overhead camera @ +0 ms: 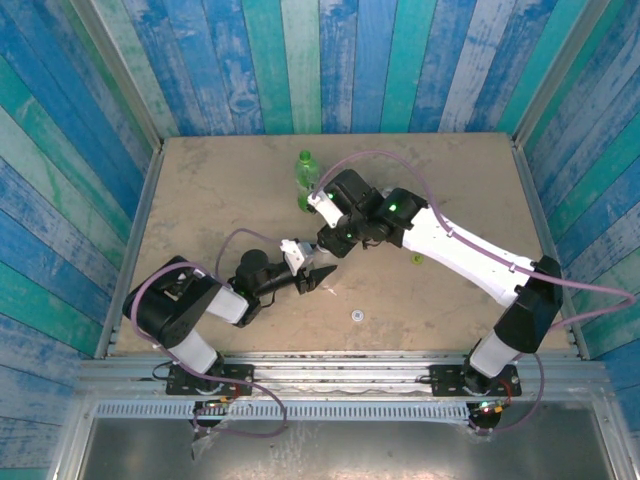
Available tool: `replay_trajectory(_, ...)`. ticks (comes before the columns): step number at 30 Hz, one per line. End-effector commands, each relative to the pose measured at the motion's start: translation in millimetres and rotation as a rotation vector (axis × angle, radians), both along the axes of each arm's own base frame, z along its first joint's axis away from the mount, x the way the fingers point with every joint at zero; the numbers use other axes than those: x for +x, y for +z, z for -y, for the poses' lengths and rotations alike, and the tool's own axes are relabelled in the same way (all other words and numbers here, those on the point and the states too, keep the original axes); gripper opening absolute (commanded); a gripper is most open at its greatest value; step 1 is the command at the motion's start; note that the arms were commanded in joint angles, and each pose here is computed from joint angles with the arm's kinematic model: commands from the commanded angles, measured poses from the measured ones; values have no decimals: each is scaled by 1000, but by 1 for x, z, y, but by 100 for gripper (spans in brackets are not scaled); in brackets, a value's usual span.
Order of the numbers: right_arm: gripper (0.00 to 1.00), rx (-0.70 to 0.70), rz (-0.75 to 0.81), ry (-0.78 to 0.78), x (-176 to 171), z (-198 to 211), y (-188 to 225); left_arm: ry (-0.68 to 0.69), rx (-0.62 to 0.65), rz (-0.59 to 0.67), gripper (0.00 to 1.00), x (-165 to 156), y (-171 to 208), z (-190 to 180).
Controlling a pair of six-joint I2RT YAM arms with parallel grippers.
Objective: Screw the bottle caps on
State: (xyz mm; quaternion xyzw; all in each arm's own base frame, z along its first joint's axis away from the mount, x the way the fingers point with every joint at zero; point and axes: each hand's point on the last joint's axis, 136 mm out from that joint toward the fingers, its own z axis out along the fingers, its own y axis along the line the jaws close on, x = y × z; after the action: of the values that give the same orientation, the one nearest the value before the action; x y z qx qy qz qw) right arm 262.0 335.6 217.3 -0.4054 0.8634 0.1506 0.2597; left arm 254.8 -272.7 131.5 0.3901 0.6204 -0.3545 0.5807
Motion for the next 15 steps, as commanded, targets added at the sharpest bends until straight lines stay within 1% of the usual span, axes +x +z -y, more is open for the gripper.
replay_trajectory(1,43,-27,-28,27,-8,-3,-8,-21,38,-73,54,-3,-21,2)
replay_trajectory(9,43,-22,-29,26,-12,-2,-4,-19,38,-73,54,-3,-21,2)
replay_trajectory(15,43,-37,-23,8,-9,0,-8,-22,36,-72,54,-3,-20,2)
